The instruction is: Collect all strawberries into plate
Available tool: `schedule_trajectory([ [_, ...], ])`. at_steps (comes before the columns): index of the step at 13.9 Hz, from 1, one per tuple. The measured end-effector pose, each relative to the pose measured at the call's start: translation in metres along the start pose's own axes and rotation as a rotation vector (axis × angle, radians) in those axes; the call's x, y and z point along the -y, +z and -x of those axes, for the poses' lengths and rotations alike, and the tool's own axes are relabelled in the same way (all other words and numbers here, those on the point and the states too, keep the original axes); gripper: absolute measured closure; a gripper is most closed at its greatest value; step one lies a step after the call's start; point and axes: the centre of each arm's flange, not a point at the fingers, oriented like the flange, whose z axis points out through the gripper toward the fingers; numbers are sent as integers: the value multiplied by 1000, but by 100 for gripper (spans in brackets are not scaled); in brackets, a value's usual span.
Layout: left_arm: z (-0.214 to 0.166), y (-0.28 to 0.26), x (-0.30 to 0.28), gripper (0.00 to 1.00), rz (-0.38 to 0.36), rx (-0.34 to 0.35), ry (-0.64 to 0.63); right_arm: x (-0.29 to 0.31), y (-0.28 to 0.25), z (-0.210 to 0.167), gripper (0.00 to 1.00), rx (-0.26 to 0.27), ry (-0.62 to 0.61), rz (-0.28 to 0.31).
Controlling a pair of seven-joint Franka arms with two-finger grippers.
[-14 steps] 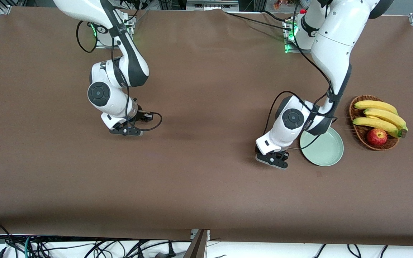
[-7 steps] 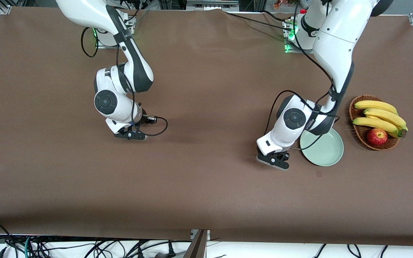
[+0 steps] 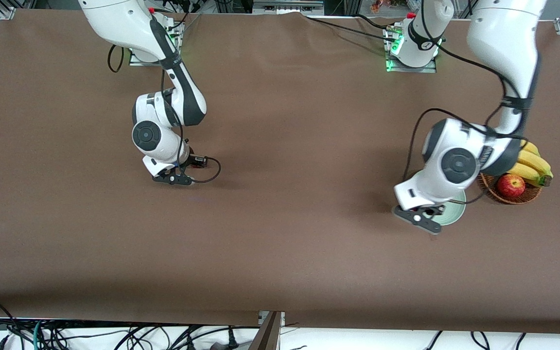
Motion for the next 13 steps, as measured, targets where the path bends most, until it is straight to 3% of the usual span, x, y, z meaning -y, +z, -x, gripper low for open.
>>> schedule_trajectory([
  [1,10,3,21,64,4,11,36,0,2,0,43,1,-1,2],
  [3,33,14,60,64,23,43,103,0,2,0,61,0,-1,2],
  [7,69,65,90,64,87,121,141,6,-9,-5,65,-24,-8,-12],
  [10,81,112,88,64,137,180,135,54,-58,-24,65,-105,-30,-79],
  [13,82,124,86,64,149,191,135,148,-102,-34,65,-156,27,-186],
])
